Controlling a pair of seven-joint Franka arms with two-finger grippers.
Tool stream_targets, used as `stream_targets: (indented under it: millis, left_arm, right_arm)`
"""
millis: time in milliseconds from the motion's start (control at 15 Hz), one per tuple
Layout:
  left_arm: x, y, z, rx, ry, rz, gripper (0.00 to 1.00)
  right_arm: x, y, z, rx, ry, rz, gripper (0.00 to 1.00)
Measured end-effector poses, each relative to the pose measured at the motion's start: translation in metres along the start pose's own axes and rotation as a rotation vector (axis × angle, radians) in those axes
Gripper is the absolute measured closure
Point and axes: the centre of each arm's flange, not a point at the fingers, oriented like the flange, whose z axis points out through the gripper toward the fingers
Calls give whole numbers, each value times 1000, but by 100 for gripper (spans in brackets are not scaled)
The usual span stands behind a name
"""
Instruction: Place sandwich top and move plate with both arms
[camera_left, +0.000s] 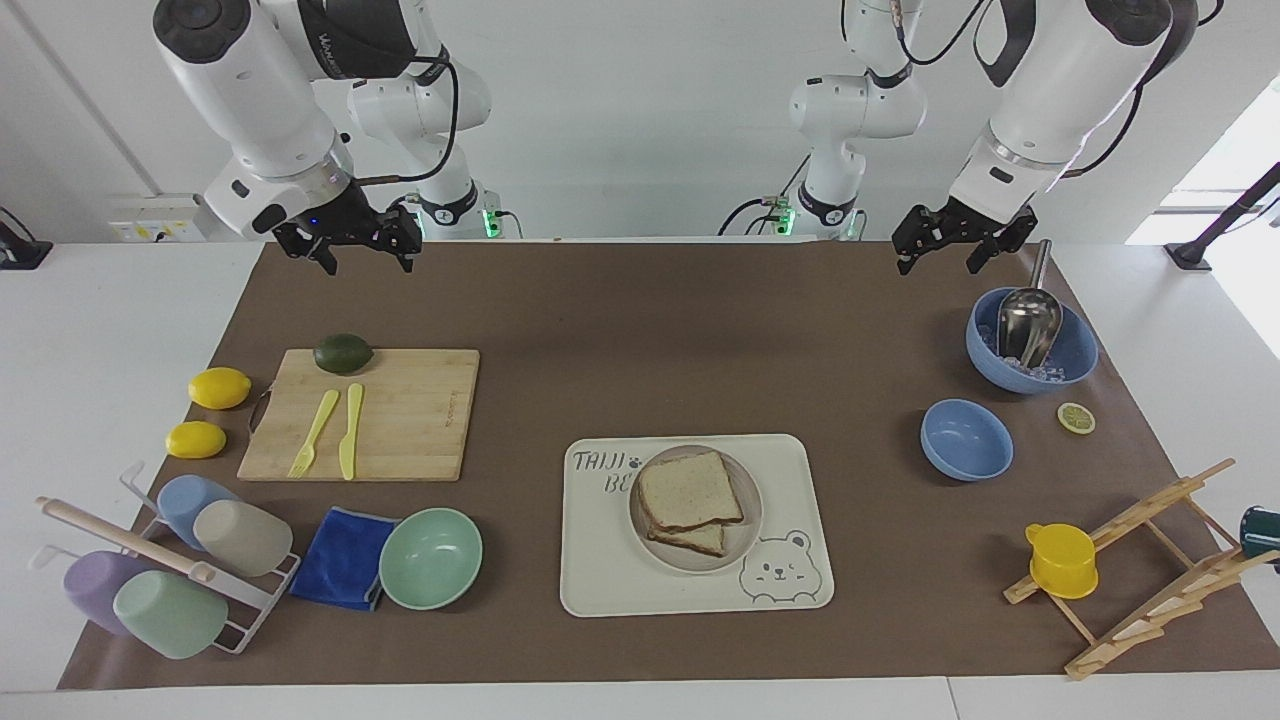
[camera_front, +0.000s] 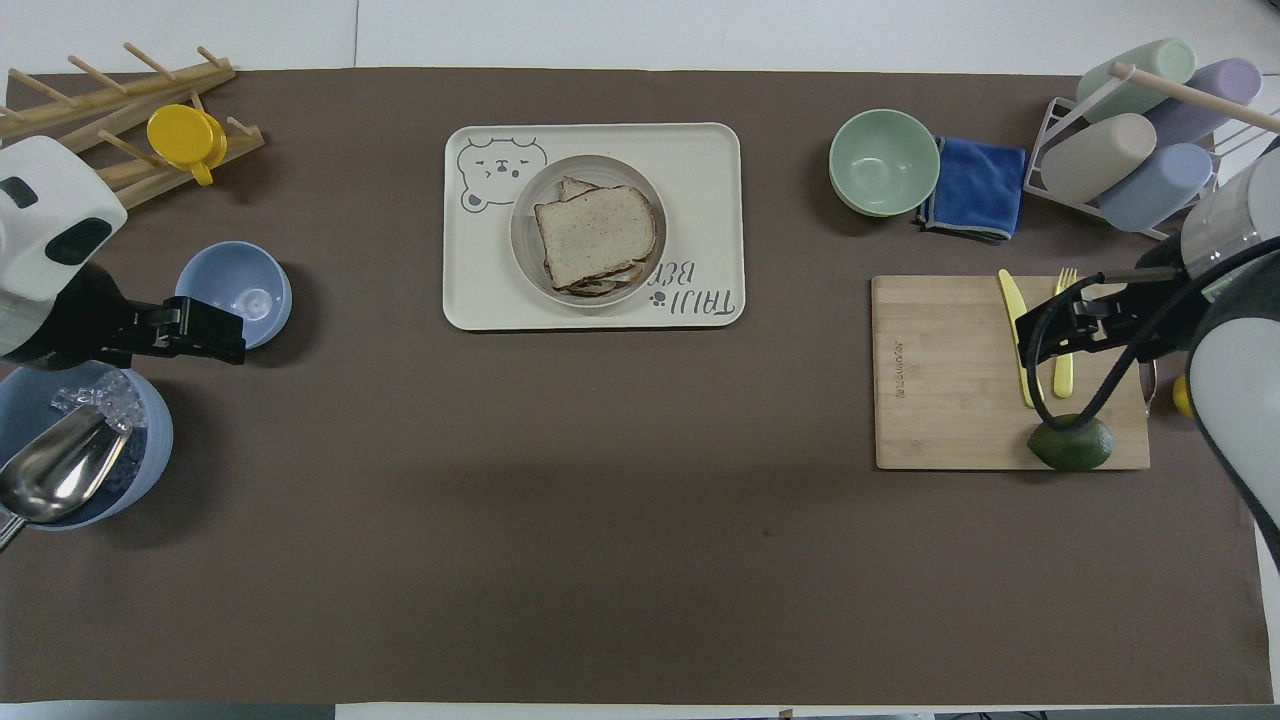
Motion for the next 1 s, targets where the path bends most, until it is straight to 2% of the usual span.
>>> stream_targets:
  millis: [532,997]
  left_arm:
    - [0,0,0,0,0,0,0]
    - [0,0,0,0,1,0,0]
  right_arm:
    - [0,0,-1,0,3,88,0]
    - [5,16,-5,9,40,117,0]
